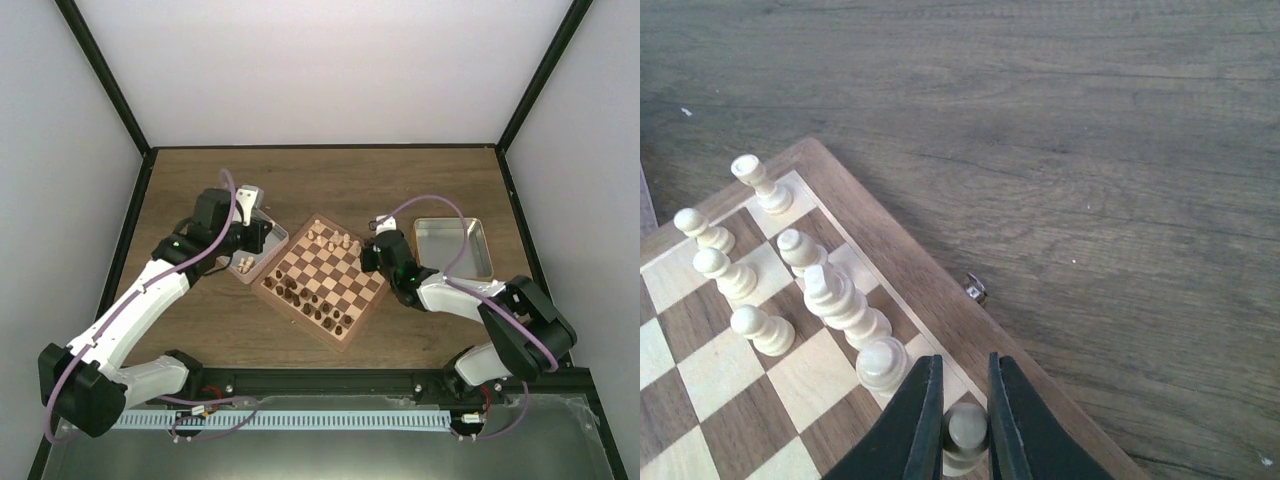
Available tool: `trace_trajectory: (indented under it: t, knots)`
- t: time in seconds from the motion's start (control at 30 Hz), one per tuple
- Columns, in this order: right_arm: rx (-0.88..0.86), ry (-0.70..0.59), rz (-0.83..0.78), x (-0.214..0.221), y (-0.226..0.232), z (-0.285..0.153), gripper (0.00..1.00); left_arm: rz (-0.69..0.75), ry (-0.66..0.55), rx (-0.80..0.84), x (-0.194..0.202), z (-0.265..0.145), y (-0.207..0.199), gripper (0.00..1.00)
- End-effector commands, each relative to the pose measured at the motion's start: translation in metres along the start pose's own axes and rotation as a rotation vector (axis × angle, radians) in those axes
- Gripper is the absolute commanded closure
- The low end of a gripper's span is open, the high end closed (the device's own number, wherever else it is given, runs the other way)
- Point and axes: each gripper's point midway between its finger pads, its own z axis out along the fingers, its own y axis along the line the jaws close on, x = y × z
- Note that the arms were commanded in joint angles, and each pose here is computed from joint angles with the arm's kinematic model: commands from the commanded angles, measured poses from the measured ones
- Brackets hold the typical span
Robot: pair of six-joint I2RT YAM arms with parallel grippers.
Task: Set up the chess pieces on the board
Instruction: Place the chess piece on the chessboard.
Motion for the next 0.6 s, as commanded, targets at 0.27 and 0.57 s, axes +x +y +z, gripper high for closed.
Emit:
trace_trajectory:
  t: [0.27,0.57]
  knots:
    - [0.026,0.000,-0.013,0.009,-0.001,0.009,0.95,0.009,-0.001,-0.013,0.003,0.002,0.003,0.96]
    - [0.048,0.012,-0.023,0.013,-0.005,0.009,0.92,0.014,0.002,-0.022,0.004,0.002,0.005,0.96]
